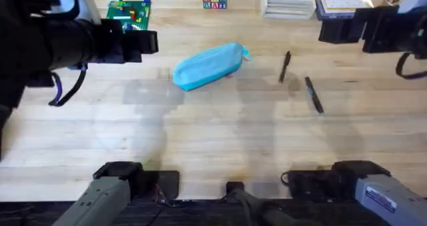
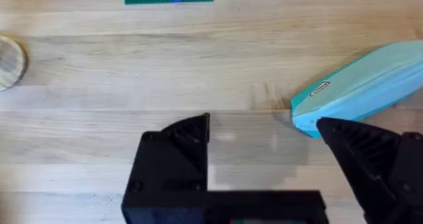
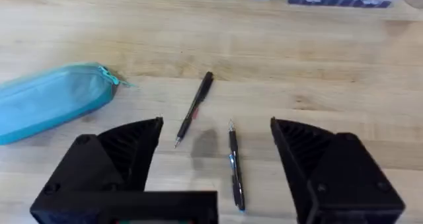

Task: Unzip the bag, pick up the pens from the table one at a time and place them inside, then zip the bag closed.

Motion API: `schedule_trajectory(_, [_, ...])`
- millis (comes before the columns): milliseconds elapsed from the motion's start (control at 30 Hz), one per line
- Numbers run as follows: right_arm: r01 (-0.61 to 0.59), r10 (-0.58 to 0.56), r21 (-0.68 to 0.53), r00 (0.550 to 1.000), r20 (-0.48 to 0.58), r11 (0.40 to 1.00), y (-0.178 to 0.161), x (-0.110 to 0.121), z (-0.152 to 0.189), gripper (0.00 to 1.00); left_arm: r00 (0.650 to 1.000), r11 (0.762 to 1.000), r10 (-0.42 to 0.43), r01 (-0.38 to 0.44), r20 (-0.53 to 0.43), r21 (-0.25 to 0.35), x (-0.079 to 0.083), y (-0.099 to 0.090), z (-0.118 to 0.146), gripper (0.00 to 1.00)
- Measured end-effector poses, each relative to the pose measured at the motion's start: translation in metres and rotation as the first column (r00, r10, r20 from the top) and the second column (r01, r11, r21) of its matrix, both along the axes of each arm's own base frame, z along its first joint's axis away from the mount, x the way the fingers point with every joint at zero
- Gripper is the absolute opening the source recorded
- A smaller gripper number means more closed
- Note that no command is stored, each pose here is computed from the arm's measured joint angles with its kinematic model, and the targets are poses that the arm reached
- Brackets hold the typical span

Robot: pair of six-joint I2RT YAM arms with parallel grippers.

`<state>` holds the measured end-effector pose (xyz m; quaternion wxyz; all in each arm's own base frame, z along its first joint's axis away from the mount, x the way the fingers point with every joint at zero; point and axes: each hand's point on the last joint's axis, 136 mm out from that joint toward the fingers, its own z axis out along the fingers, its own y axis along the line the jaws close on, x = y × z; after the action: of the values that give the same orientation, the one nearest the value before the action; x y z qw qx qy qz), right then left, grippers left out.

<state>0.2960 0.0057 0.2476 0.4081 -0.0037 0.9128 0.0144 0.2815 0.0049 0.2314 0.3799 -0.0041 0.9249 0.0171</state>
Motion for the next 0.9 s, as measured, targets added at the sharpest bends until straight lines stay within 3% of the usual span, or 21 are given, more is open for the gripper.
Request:
schedule_trajectory(400, [-0.010,0.011,0.011,0.992,-0.123,1.000,0.003,0.020,-0.020,0.997,0.997,1.000,-0.012,0.012,-0.073,-0.012,0.011,-0.003,-0.017,0.993])
schedule_trajectory(900, [-0.015,0.017,0.017,0.992,-0.127,1.000,0.004,0.021,-0.021,0.997,0.990,1.000,-0.014,0.012,-0.137,-0.015,-0.001,-0.003,-0.027,0.993])
